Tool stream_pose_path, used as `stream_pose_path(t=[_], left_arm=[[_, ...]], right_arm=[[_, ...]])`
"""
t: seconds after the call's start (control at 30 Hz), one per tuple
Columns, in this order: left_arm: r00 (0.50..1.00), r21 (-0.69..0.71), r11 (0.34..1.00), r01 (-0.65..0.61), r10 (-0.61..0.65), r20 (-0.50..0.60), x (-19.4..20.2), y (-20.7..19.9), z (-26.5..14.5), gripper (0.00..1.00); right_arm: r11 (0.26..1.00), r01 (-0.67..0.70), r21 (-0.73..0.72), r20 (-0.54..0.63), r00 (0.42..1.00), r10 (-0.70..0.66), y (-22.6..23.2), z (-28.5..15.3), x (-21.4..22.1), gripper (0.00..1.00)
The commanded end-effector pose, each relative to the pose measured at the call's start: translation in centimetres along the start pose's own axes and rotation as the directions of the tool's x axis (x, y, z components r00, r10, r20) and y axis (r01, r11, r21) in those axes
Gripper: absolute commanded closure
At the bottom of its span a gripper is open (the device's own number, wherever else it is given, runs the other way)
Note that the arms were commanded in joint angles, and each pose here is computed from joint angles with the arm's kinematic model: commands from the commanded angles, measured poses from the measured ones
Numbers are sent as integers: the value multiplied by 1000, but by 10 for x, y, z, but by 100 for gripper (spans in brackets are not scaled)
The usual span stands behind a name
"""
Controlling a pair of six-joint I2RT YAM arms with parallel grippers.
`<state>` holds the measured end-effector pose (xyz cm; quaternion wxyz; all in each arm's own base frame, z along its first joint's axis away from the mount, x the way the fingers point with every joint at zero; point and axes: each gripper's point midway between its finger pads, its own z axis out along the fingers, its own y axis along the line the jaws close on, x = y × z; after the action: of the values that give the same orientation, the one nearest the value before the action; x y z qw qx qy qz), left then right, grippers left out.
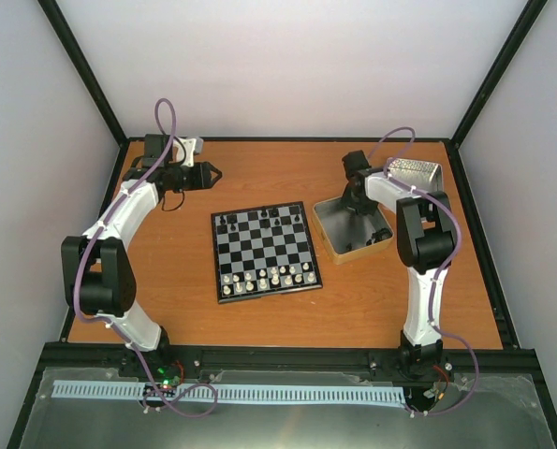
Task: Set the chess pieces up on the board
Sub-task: Pick up the chess piece from the storage box.
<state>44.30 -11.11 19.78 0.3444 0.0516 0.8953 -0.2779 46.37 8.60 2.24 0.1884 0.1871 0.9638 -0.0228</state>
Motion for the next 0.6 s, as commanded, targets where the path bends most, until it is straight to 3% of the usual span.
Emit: stream_pose_path(t=[0.0, 0.13, 0.27, 0.37, 0.57], left_arm=[[999, 36, 999, -19, 17, 50, -20, -11, -8, 55], [998, 104, 994, -25, 19, 60, -23, -27, -15, 48], [998, 235, 972, -19, 3, 66, -26, -51, -21, 45], [998, 382, 923, 38, -56, 36, -24, -76, -25, 45], [990, 619, 775, 132, -77, -114, -6, -142, -21, 41]], right_arm=[[998, 37, -43, -31, 999, -38, 0, -5, 8, 87], [961, 121, -247, 5, 992, -124, 30, -39, 5, 86], [854, 208, -478, 69, 977, -200, 62, -87, 9, 85], [693, 280, -665, 155, 959, -239, 89, -137, 17, 84], [245, 365, -898, 293, 912, -287, 129, -243, 41, 83]])
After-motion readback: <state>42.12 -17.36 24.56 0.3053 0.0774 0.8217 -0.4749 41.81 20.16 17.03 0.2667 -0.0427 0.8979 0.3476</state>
